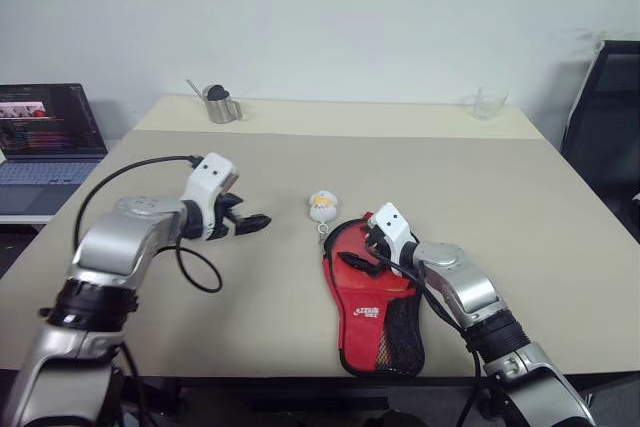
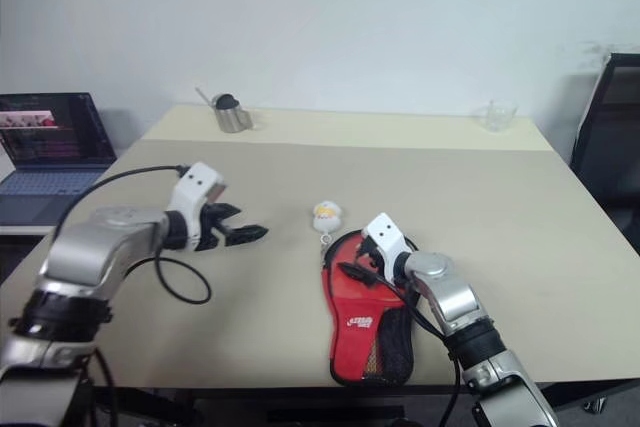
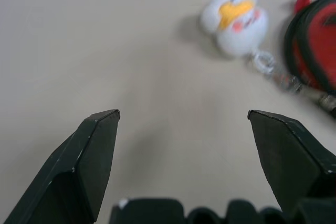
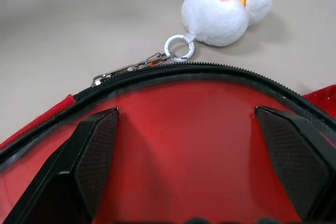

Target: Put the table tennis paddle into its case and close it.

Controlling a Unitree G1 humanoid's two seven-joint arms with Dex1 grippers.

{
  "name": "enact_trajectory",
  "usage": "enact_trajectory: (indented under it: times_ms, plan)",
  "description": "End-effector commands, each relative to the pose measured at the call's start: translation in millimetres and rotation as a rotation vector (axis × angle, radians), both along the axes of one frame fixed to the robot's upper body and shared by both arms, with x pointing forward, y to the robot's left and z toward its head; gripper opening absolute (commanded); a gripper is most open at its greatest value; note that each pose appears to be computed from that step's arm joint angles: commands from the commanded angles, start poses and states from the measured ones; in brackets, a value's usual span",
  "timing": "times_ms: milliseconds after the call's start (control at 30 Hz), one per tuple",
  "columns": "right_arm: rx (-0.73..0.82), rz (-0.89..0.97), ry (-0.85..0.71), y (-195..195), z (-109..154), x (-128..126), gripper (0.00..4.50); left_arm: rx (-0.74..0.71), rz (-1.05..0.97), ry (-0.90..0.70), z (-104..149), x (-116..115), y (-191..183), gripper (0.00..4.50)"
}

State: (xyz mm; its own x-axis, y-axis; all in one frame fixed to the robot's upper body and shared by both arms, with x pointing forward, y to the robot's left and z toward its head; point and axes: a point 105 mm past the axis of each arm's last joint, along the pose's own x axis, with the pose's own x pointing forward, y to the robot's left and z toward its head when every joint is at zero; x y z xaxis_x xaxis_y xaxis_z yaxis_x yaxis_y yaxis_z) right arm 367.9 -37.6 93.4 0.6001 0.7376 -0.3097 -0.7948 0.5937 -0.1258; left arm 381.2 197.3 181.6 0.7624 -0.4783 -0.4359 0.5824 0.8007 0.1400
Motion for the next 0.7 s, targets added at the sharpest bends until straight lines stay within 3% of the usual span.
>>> enact_trajectory:
  times_ms: [33, 167, 300, 433, 700]
  plan:
    - [-0.067, 0.009, 0.1, -1, -32, -11, 4.47, -0.027, -0.023, -0.039, 14, 17, -21, 4.29]
    - [-0.057, 0.007, 0.097, 1, -30, -10, 4.47, 0.017, -0.018, 0.032, -5, 32, -40, 4.29]
    - [-0.06, 0.016, 0.092, 4, -31, -13, 4.47, -0.061, -0.041, 0.073, -8, 41, -66, 4.29]
    - [-0.057, 0.027, 0.091, 8, -32, -17, 4.47, -0.087, 0.023, 0.107, -18, 51, -68, 4.29]
    - [-0.06, 0.039, 0.092, 11, -31, -21, 4.47, -0.118, -0.002, 0.188, -49, 50, -81, 4.29]
